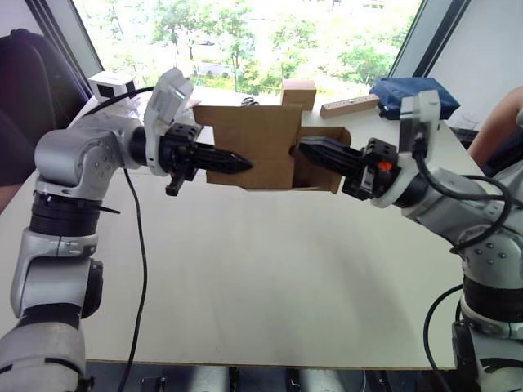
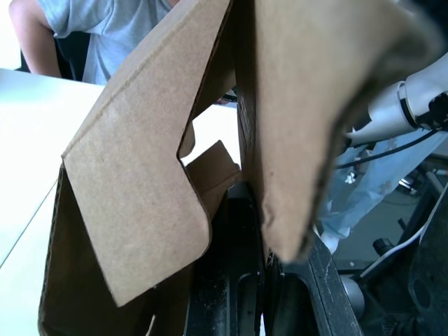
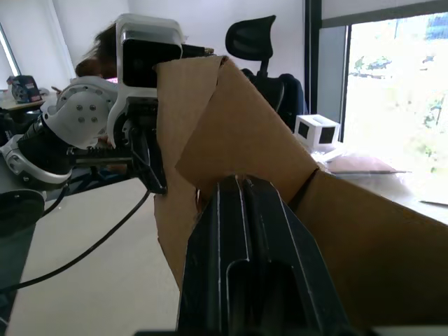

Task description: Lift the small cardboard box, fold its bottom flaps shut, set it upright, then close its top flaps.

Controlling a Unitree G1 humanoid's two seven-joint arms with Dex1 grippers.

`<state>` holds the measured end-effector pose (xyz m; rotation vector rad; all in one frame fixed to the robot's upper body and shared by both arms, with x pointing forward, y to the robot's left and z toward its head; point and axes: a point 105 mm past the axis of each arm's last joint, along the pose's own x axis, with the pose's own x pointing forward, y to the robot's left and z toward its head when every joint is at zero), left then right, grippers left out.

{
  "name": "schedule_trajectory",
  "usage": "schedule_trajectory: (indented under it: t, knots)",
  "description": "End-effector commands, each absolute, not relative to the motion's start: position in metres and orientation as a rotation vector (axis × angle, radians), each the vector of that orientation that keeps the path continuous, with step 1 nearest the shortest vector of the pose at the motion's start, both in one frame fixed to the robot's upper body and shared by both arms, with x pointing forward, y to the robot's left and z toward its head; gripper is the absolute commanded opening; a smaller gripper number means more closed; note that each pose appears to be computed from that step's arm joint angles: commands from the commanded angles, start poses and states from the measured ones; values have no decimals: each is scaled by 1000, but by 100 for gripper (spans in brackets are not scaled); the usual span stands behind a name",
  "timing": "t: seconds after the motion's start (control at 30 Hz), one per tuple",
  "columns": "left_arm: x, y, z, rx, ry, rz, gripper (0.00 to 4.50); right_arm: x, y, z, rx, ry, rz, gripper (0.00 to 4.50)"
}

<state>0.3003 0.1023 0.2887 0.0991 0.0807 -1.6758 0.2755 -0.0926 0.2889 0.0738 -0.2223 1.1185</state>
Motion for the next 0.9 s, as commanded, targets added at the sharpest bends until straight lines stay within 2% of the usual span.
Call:
schedule_trajectory:
  t: [0.03, 0.2, 0.67, 0.9]
  knots:
    - [294, 98, 298, 142, 40, -1709, 0, 267, -87, 296, 57, -270, 1146, 5]
    - [278, 93, 286, 151, 96, -1797, 0, 273, -81, 298, 61, -290, 1155, 5]
    - [297, 91, 286, 142, 58, -1694, 0, 270, -77, 294, 69, -278, 1181, 5]
    - [300, 94, 285, 154, 50, -1675, 0, 266, -93, 288, 34, -258, 1146, 5]
